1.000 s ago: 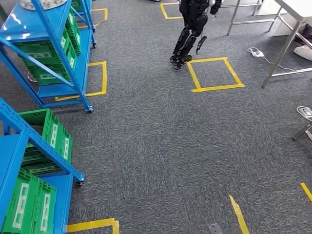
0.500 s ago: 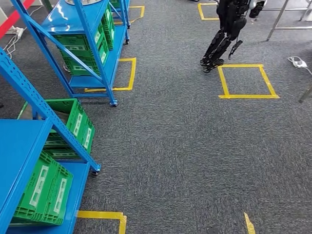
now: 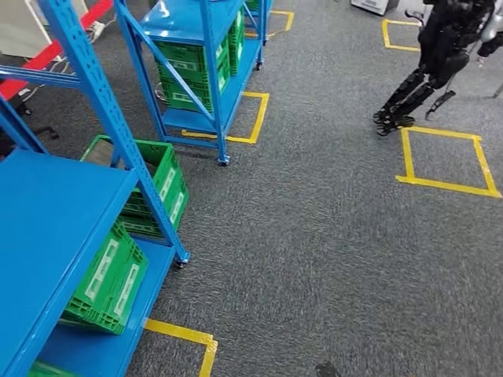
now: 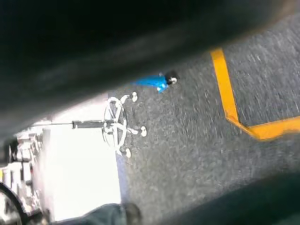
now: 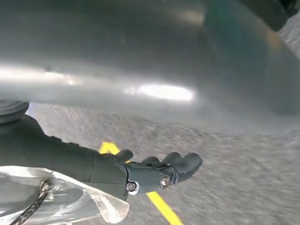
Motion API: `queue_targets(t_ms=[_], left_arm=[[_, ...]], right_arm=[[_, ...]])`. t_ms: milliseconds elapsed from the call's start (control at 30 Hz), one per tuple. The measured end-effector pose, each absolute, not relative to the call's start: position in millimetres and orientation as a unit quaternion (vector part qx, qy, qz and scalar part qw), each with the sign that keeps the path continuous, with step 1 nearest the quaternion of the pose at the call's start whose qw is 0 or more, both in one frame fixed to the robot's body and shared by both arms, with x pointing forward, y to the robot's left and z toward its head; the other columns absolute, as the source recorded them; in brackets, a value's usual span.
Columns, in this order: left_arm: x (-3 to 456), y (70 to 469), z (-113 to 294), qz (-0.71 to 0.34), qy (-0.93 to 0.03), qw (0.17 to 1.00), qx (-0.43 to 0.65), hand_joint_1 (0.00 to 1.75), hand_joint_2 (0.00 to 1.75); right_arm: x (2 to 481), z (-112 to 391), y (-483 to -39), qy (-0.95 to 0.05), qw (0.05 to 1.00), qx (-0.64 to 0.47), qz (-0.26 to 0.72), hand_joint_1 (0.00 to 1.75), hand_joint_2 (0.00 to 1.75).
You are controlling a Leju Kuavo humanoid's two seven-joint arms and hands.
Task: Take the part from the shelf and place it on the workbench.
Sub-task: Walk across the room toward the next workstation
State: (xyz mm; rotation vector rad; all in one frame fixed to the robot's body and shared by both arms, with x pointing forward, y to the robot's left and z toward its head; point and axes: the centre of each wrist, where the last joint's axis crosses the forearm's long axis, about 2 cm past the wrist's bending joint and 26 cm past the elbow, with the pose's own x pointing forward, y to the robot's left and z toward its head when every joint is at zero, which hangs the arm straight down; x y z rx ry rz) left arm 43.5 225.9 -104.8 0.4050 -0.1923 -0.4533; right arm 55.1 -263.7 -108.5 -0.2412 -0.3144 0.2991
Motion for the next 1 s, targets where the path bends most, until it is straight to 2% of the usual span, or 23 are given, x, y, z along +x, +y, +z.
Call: queue_targets(t_ms=[600, 1000], left_arm=[[41, 238, -107, -0.204, -0.089, 0.954, 0.203, 0.00, 0.00], [38, 265, -109, -0.166, -0.070, 0.961, 0.211, 0.00, 0.00]], right_arm=[[54, -107, -248, -0.161, 0.961, -0.110, 0.195, 0.00, 0.00], [70, -102, -221, -0.170, 0.952, -0.100, 0.235, 0.00, 0.00]])
